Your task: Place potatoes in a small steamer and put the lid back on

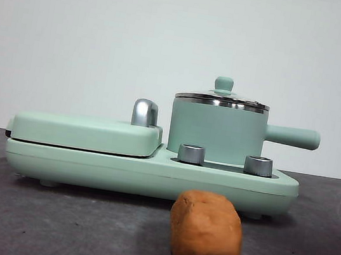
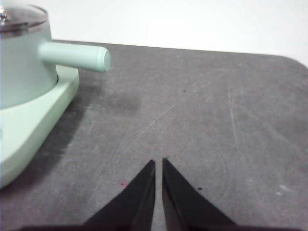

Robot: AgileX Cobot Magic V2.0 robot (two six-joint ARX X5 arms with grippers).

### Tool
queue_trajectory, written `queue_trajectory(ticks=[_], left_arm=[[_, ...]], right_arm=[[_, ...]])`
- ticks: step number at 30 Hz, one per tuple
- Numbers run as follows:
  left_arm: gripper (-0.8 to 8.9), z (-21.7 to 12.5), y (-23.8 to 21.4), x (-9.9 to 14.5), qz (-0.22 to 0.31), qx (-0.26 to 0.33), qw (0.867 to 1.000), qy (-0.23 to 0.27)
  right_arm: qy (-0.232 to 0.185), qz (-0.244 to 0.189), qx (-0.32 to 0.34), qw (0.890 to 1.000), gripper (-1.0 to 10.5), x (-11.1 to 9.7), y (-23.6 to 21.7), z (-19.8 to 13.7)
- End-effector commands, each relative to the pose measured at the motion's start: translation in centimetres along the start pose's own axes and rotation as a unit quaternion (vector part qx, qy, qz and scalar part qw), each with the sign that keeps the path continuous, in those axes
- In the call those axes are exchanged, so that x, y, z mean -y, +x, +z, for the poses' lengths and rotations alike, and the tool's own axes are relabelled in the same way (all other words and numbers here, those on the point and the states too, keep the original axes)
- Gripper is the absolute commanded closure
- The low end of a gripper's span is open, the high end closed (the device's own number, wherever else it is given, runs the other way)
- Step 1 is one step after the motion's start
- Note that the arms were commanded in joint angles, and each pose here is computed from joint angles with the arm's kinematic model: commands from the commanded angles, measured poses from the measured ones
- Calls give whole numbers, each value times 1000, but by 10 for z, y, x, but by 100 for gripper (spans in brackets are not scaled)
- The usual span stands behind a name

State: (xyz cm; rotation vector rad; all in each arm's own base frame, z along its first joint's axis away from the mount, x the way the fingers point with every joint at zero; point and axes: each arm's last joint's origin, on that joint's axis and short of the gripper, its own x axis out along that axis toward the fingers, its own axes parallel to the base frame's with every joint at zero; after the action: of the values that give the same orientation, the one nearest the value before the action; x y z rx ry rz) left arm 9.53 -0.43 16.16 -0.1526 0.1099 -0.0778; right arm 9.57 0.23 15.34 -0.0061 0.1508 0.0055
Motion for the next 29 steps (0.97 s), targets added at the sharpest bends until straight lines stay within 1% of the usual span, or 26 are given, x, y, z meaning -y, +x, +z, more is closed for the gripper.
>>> queue_trajectory(ticks=[1,2,4,6,8,10,13,17,20,23,26,29], left_arm=[[797,-5,2,-1,0,-1,1000,-27],[798,-4,2,-1,-1,2,999,-34],[798,-2,1,0,-8,9,998,-56],[798,4,0,2,-30,13,997,-72],[798,11,-2,5,-57,17,995,-80],[798,20,-4,8,-69,22,993,-95],[798,35,-8,13,-79,13,990,-114],[798,61,-11,20,-97,-12,988,-116],[798,83,-11,27,-123,-37,985,-113],[798,105,-8,34,-153,-67,981,-98],[794,125,-4,40,-185,-100,974,-84],[794,143,0,46,-220,-121,965,-72]], right_arm=[[59,3,6,998,926,0,1,0],[76,12,6,997,927,-1,0,0],[90,39,6,995,932,-2,0,2],[113,68,8,991,933,-4,-2,7],[136,74,11,988,933,-4,-5,14],[158,79,12,984,933,-5,-10,25],[172,86,8,981,933,-5,-20,44],[172,110,-1,979,933,-7,-34,73],[171,132,-18,976,933,-8,-43,97],[170,156,-44,972,933,-9,-48,118],[150,185,-63,969,933,-11,-50,137],[134,230,-75,961,933,-13,-49,153]])
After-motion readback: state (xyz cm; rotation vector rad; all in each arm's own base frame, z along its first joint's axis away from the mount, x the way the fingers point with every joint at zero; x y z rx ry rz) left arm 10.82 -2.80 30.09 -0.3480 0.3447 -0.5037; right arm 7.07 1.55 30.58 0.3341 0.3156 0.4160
